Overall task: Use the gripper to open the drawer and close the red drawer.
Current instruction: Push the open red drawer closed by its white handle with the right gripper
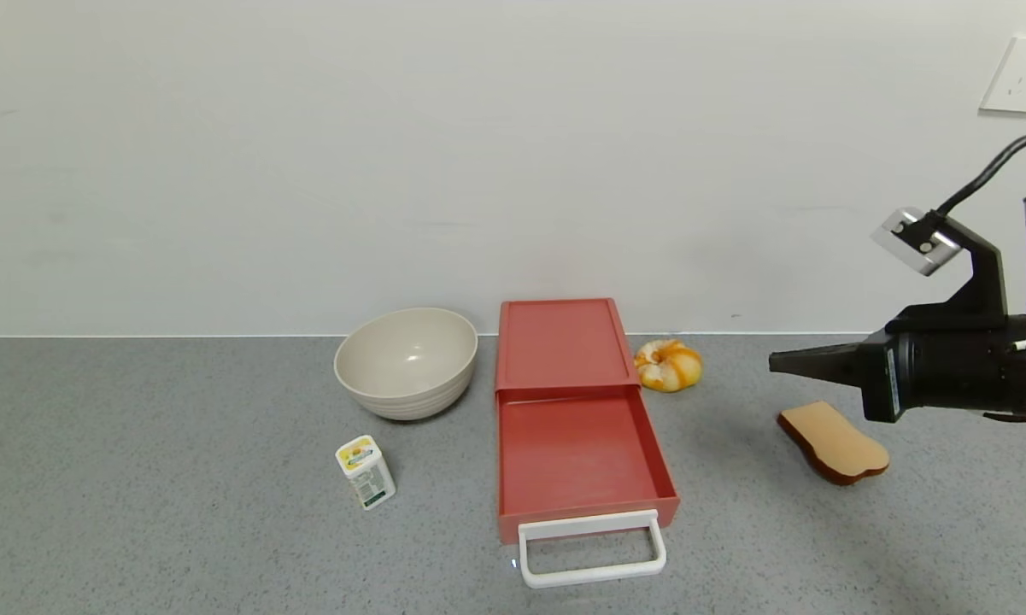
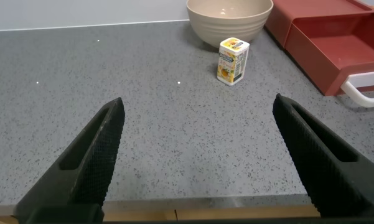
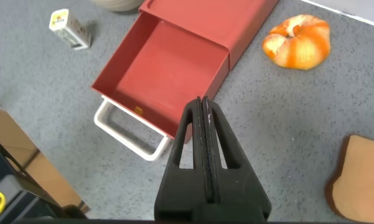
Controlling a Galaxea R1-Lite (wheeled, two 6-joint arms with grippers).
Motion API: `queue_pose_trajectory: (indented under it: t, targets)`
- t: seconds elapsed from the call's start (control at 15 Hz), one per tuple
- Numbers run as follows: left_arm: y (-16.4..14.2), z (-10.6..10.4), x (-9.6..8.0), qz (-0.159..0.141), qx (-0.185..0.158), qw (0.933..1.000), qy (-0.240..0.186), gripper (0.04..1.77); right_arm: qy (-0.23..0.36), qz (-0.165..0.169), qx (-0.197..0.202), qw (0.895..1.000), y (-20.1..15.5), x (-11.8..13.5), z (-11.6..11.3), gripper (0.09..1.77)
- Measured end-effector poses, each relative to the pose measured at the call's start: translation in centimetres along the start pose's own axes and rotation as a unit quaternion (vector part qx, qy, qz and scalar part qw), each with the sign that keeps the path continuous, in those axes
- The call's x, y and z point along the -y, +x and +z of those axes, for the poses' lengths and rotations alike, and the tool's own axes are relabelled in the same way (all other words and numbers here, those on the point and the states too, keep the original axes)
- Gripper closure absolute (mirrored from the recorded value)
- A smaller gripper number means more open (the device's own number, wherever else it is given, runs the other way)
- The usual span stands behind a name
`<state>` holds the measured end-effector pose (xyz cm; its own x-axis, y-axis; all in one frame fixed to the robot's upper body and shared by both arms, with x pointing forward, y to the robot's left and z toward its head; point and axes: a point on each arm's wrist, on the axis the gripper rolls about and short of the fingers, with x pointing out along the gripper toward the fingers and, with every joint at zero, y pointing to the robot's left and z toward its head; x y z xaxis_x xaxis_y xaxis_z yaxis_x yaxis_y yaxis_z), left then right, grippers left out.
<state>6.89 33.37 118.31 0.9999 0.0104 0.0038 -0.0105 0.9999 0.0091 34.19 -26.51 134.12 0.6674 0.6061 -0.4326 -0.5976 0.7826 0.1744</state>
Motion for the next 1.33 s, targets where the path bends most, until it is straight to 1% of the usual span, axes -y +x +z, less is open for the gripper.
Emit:
queue_pose_trajectory:
  t: [0.2, 0.4, 0.6, 0.8, 0.93, 1.33]
  targets:
    - [0.0, 0.0, 0.0, 0.001, 0.000, 1.0000, 0.000, 0.09, 0.018, -0.017, -0.017, 1.000, -0.1, -2.0, 2.2, 1.74]
    - [0.0, 0.0, 0.0, 0.001, 0.000, 1.0000, 0.001, 0.09, 0.025, -0.030, -0.043, 0.998, 0.3, -4.3, 3.5, 1.74]
    - [0.0, 0.0, 0.0, 0.001, 0.000, 1.0000, 0.001, 0.09, 0.032, -0.031, -0.092, 0.995, 1.0, -6.7, 3.9, 1.74]
    - [0.0, 0.0, 0.0, 0.001, 0.000, 1.0000, 0.001, 0.09, 0.044, -0.030, -0.138, 0.989, 2.5, -9.2, 4.0, 1.74]
    - [0.0, 0.0, 0.0, 0.001, 0.000, 1.0000, 0.001, 0.09, 0.045, -0.028, -0.165, 0.985, 4.2, -10.8, 3.7, 1.74]
    - [0.0, 0.0, 0.0, 0.001, 0.000, 1.0000, 0.001, 0.09, 0.046, -0.019, -0.240, 0.970, 10.5, -13.9, 1.0, 1.74]
